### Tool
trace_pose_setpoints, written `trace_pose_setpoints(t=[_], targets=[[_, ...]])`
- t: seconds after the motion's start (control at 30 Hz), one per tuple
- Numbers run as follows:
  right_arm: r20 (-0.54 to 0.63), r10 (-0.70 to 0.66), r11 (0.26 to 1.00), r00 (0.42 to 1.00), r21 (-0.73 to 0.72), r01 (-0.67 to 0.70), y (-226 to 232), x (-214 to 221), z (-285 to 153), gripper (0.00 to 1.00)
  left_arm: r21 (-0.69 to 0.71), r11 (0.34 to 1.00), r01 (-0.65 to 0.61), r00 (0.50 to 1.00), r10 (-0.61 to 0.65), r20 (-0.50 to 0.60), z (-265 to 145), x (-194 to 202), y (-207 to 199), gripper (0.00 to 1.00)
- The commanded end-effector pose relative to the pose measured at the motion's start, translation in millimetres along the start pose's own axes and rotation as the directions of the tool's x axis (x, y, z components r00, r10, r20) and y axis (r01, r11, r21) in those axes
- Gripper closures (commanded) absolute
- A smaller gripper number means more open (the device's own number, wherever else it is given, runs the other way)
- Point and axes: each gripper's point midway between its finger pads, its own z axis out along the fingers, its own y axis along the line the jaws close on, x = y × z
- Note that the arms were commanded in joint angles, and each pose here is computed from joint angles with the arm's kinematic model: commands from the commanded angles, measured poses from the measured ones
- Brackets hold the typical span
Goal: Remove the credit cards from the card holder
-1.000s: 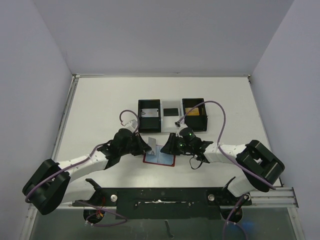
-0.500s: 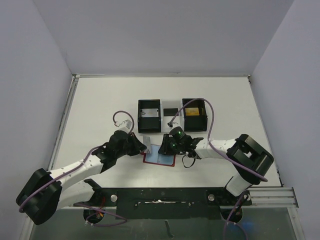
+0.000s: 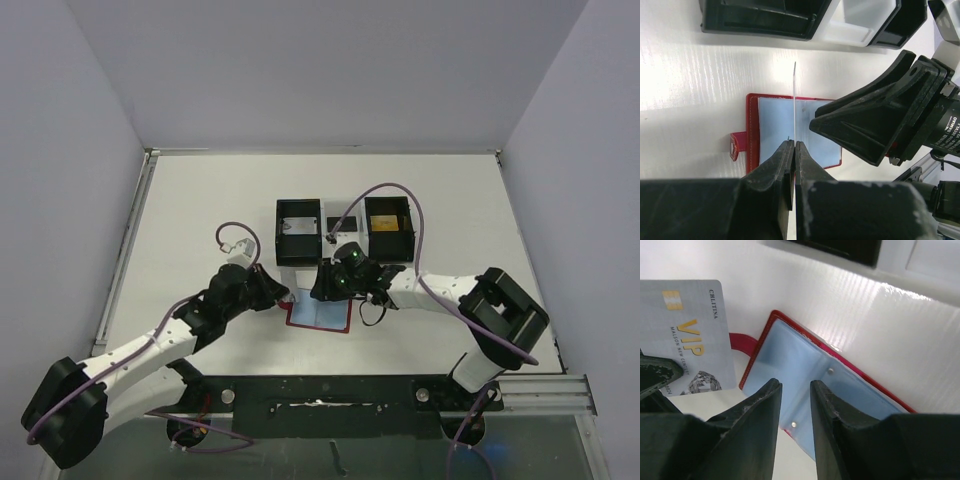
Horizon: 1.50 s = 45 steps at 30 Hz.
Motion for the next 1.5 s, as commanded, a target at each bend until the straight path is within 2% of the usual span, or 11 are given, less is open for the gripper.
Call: trace_pose_setpoints(t=[0.0,0.13,0.23,0.43,0.63,0.77,0.93,1.13,1.33,1.47], targets=[[0.042,-0.025,0.998,0.999,-0.058,0.028,24.5,-23.3,1.9,0.69,0.000,1.000,-0.003,0.996,0.003,0.087,-8.2,-18.7,-2.8,1.00],[0.019,-0.003,1.000,1.000,0.006,0.002,16.6,-17.2,14.5,0.66,-0.024,1.000,0.001,0.994,0.001,0.112,-14.3,-23.9,1.3,1.00],[-0.043,-0.008,0.999,0.999,0.046,0.010,9.4,-3.2,26.2,0.67,-0.036,0.999,0.001,0.992,0.003,0.124,-17.9,-24.7,5.3,1.00],[-0.105,-0.071,0.993,0.992,0.084,0.080,8.5,20.8,34.2,0.69,-0.030,1.000,0.007,0.992,-0.003,0.130,-20.0,-25.2,5.5,1.00],[-0.108,-0.144,0.985,0.984,0.078,0.153,11.0,27.2,28.5,0.71,-0.018,1.000,0.002,0.990,0.000,0.142,-22.5,-29.1,1.4,1.00],[-0.073,-0.160,0.986,0.984,0.027,0.162,24.0,18.0,22.2,0.68,-0.024,1.000,0.001,0.989,0.002,0.147,-24.0,-30.3,2.3,1.00],[-0.042,-0.158,0.987,0.987,0.026,0.159,36.4,7.1,19.6,0.58,-0.052,0.999,0.015,0.985,-0.005,0.173,-28.4,-33.7,8.6,1.00],[0.013,-0.160,0.980,0.987,0.121,0.157,37.0,-4.4,11.5,0.40,-0.127,0.991,0.043,0.977,-0.016,0.213,-38.5,-38.3,24.4,1.00],[0.046,-0.178,0.959,0.983,0.232,0.163,41.2,-12.3,5.4,0.30,-0.149,0.987,0.065,0.960,-0.021,0.278,-50.4,-49.0,30.0,1.00],[0.053,-0.144,0.944,0.988,0.307,0.121,37.2,-11.3,7.5,0.26,-0.148,0.987,0.064,0.954,-0.017,0.298,-55.6,-52.4,30.6,1.00]])
